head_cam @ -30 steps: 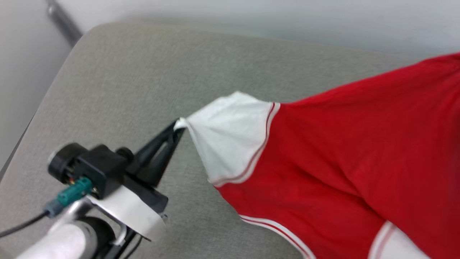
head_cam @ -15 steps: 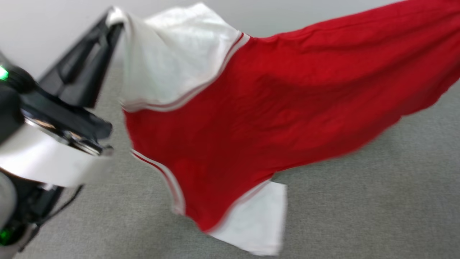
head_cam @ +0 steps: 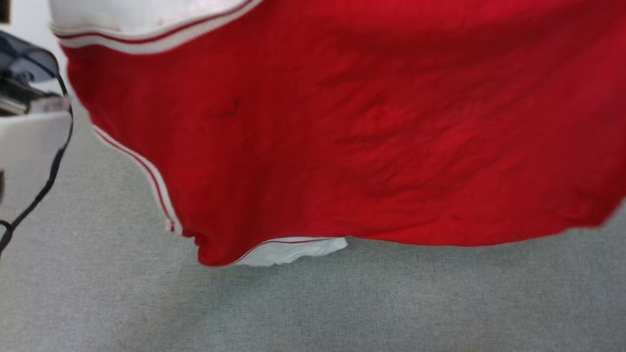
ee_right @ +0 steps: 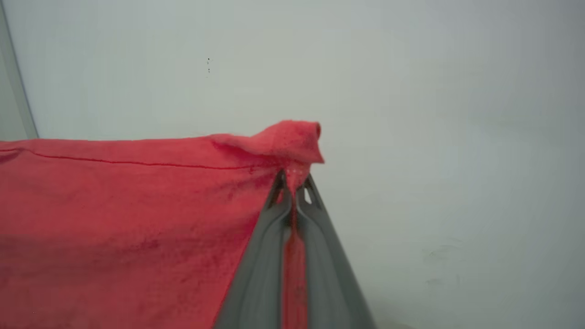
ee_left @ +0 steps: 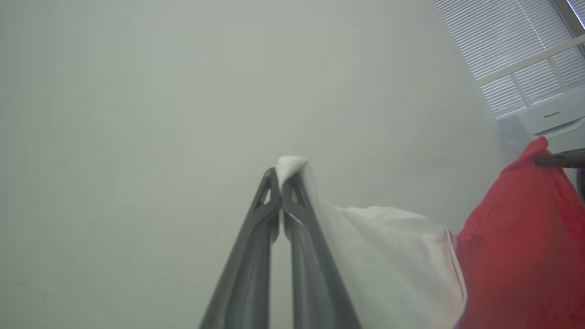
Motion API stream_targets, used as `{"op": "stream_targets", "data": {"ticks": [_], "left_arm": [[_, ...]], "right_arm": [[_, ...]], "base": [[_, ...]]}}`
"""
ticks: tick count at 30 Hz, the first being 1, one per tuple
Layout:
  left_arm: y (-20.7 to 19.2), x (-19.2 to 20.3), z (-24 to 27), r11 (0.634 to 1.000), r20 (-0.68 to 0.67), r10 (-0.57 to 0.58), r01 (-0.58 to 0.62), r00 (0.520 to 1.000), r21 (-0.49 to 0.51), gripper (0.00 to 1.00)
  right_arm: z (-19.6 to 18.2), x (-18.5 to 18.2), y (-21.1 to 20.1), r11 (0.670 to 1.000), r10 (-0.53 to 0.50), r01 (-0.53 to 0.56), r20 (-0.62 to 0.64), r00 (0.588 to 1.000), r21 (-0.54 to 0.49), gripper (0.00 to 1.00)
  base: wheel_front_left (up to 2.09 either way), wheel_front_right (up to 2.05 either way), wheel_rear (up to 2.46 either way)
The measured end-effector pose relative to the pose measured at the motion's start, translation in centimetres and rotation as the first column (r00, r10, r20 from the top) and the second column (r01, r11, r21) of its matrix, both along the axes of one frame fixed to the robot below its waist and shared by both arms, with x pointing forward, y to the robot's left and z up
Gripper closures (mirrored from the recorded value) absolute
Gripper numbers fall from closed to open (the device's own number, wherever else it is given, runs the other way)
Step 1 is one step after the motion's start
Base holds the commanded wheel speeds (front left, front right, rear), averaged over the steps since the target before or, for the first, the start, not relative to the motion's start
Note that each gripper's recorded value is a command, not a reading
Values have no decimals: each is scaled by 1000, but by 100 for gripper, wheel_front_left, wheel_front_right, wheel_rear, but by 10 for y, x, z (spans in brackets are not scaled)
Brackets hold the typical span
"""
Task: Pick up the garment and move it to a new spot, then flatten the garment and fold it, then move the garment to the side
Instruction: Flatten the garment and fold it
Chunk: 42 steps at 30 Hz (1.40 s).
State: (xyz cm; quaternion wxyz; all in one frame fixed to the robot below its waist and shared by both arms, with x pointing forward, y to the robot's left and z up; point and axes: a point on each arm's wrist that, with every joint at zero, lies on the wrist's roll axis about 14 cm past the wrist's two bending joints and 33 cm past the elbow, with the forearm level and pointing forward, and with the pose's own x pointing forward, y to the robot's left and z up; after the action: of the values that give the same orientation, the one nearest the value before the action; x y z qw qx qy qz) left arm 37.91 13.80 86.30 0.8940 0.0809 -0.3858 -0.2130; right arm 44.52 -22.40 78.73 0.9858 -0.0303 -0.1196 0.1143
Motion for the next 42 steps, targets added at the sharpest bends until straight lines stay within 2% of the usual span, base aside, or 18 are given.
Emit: {"op": "stream_targets", "data": {"ticks": [7, 13, 21, 25, 28, 31, 36, 42], "left_arm": [[5, 36, 3, 1000, 8, 14, -14, 1000, -22, 100], [8, 77, 3, 999, 13, 29, -28, 1000, -22, 100], [17, 161, -9, 996, -8, 78, -78, 997, -31, 100], [19, 209, -24, 993, -34, 120, -120, 992, 3, 100], [22, 236, -19, 990, -9, 135, -135, 991, -34, 100], [24, 262, -22, 986, 2, 138, -138, 990, -96, 100], [26, 295, -27, 979, 29, 156, -151, 987, -135, 100], [21, 339, -87, 982, -88, 154, -162, 984, -101, 100]], "right_arm": [[-1, 16, -5, 1000, -18, 18, 31, 999, 6, 100], [-13, 47, -7, 999, -33, 33, 25, 999, -1, 100], [-36, 115, -7, 998, -59, 59, 19, 998, 0, 100], [-51, 155, -6, 997, -78, 78, 8, 997, -12, 100], [-53, 181, -10, 994, -106, 106, 22, 994, -23, 100], [-58, 206, -16, 991, -130, 130, 41, 991, 16, 100], [-65, 240, -12, 988, -156, 156, 89, 984, 8, 100], [-124, 274, -2, 987, -160, 160, 30, 987, -21, 100]], "base": [[0, 0, 0], [0, 0, 0], [0, 0, 0], [0, 0, 0], [0, 0, 0], [0, 0, 0], [0, 0, 0], [0, 0, 0]]}}
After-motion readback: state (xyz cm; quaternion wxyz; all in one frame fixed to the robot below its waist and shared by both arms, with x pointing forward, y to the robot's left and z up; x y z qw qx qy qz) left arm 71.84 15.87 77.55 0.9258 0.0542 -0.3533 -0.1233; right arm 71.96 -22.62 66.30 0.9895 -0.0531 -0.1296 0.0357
